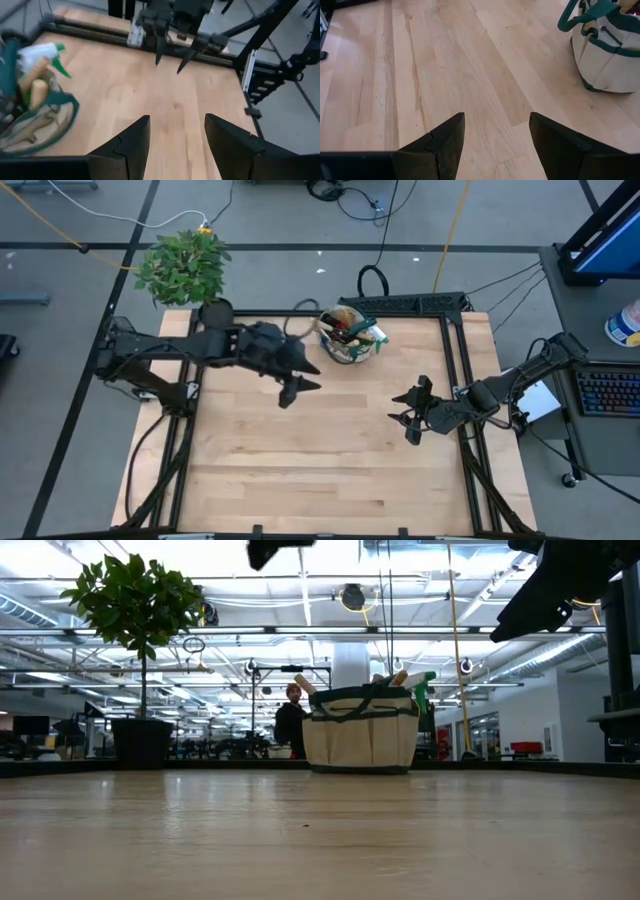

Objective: Pick & Place Garden tools in Gardening bag
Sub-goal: Return to Home Position

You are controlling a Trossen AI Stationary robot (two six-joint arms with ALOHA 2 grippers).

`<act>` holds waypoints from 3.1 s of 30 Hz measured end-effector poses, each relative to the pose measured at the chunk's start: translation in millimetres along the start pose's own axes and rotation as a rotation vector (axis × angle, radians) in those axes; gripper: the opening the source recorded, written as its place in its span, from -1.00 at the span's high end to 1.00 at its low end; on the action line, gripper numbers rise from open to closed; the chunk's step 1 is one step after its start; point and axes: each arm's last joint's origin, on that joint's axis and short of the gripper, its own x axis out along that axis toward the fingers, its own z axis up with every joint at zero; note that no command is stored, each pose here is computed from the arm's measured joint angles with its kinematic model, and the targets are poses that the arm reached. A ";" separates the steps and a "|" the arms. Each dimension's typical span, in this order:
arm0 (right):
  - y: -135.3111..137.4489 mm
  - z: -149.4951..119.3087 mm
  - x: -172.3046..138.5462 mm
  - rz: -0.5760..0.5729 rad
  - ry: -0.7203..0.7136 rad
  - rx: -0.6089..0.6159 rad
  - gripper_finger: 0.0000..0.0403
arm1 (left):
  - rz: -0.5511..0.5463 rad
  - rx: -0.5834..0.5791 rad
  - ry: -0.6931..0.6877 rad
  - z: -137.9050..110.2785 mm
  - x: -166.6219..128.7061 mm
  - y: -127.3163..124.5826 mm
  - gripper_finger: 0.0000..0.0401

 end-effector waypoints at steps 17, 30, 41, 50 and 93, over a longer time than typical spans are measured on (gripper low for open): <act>-6.7 7.7 -13.4 0.117 -0.020 0.007 -0.07 | -0.042 -0.025 -0.244 -83.4 -60.9 -3.3 0.02; -29.0 16.3 -37.1 0.119 -0.128 0.012 -0.07 | -0.101 -0.057 -0.327 -139.9 -87.1 0.7 0.02; -45.9 14.8 -52.8 0.089 -0.170 0.034 -0.07 | -0.131 -0.032 -0.360 -164.3 -87.5 5.5 0.02; -56.3 11.8 -63.6 0.069 -0.199 0.039 -0.07 | -0.137 0.041 -0.435 -180.9 -96.8 8.2 0.02; -81.7 -93.8 -12.2 0.267 -0.238 0.190 -0.07 | -0.039 -0.049 -0.504 -266.1 -82.0 34.4 0.02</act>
